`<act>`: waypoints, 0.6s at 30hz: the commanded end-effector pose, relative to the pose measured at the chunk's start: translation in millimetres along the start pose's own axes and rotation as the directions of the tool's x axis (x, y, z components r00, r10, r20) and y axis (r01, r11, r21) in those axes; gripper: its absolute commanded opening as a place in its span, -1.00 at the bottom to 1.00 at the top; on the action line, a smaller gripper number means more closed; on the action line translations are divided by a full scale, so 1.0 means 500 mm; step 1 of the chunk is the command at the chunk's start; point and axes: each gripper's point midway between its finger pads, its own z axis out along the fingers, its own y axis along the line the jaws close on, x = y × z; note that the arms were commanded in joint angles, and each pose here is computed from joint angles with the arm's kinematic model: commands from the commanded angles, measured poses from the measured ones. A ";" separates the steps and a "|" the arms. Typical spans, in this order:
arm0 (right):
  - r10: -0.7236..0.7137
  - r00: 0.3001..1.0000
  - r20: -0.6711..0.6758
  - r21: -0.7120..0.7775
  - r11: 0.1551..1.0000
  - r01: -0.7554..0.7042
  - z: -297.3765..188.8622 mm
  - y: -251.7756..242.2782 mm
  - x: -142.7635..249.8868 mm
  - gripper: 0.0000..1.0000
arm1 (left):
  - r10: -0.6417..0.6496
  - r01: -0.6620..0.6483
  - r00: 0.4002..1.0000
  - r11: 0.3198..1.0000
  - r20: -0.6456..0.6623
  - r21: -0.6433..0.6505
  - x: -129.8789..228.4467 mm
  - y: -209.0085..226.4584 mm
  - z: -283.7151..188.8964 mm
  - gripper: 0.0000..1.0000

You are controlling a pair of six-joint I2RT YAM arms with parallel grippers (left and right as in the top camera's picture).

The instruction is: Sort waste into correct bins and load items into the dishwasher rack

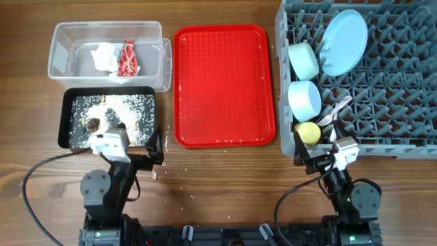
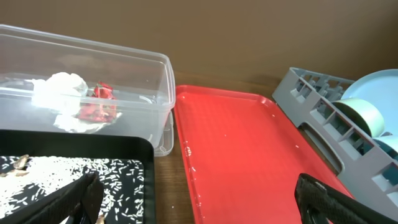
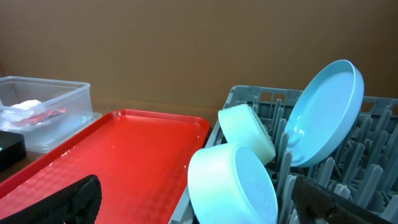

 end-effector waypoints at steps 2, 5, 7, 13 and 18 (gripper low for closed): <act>-0.012 1.000 0.012 -0.007 1.000 0.012 -0.001 0.003 -0.004 1.00 | 0.029 -0.027 0.999 0.999 0.045 -0.030 0.009 0.015 -0.008 1.00; -0.012 1.000 0.012 -0.007 1.000 0.012 -0.001 0.003 -0.004 0.99 | 0.033 -0.030 0.998 0.999 0.062 -0.038 0.017 0.019 -0.011 1.00; -0.012 1.000 0.012 -0.007 1.000 0.012 -0.001 0.003 -0.004 0.99 | 0.037 -0.034 0.996 0.999 0.078 -0.037 0.018 0.020 -0.014 1.00; -0.012 1.000 0.012 -0.007 1.000 0.012 -0.001 0.003 -0.004 0.99 | 0.047 -0.044 0.992 0.999 0.120 -0.029 0.018 0.018 -0.020 1.00; -0.012 1.000 0.012 -0.007 1.000 0.012 -0.001 0.003 -0.004 1.00 | 0.046 -0.043 0.992 0.999 0.116 -0.025 0.020 0.017 -0.020 1.00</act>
